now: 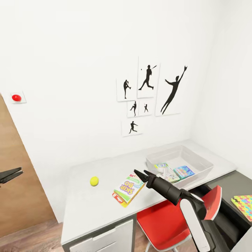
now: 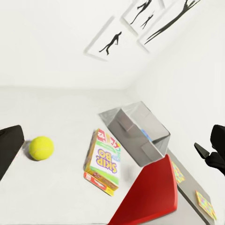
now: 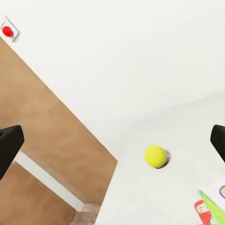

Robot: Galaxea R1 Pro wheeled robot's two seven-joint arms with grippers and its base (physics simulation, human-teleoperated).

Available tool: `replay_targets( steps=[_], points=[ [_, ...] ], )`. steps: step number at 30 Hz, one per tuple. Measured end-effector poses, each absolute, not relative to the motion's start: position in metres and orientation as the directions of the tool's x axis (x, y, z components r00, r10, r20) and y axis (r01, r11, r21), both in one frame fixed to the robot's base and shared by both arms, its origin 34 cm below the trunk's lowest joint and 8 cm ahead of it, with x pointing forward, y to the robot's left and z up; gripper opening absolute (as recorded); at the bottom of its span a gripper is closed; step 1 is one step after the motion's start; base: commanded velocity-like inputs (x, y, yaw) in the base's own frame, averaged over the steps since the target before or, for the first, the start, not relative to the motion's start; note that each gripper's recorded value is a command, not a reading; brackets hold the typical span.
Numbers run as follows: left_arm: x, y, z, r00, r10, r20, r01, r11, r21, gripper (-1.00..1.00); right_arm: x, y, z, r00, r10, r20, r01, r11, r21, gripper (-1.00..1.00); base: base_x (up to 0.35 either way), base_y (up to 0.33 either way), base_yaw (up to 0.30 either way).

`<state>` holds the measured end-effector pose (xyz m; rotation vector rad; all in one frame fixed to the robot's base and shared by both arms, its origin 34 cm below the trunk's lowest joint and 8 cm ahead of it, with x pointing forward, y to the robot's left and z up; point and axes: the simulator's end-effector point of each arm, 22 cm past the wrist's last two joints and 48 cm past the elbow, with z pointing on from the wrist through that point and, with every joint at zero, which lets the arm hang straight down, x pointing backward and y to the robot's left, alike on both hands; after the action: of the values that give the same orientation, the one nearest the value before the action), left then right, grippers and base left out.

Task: Put all the toys in the child's room - the three board games (two on the bed and one on the table), the two jigsaw puzzles on the table, and the tennis ball on the table - inside the toy box on the table in the child's room.

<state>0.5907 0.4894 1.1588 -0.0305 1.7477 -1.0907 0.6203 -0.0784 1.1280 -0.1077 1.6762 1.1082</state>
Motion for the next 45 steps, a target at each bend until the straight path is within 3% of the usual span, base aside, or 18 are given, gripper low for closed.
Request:
replay_targets(
  steps=[15,45],
  points=[
    [0.587,0.489,1.168,-0.455,-0.488,-0.745,0.463,0.585,-0.666,1.0,0.617,-0.079,1.138,-0.407,0.434,-0.804,-0.573,0.564,0.595,1.0,0.046,0.195,0.2],
    [0.58,0.488,1.183,-0.43,-0.489,-0.759,0.485,0.584,-0.651,1.0,0.612,-0.082,1.154,-0.383,0.435,-0.815,-0.588,0.565,0.579,1.0,0.101,0.029,0.178]
  ],
)
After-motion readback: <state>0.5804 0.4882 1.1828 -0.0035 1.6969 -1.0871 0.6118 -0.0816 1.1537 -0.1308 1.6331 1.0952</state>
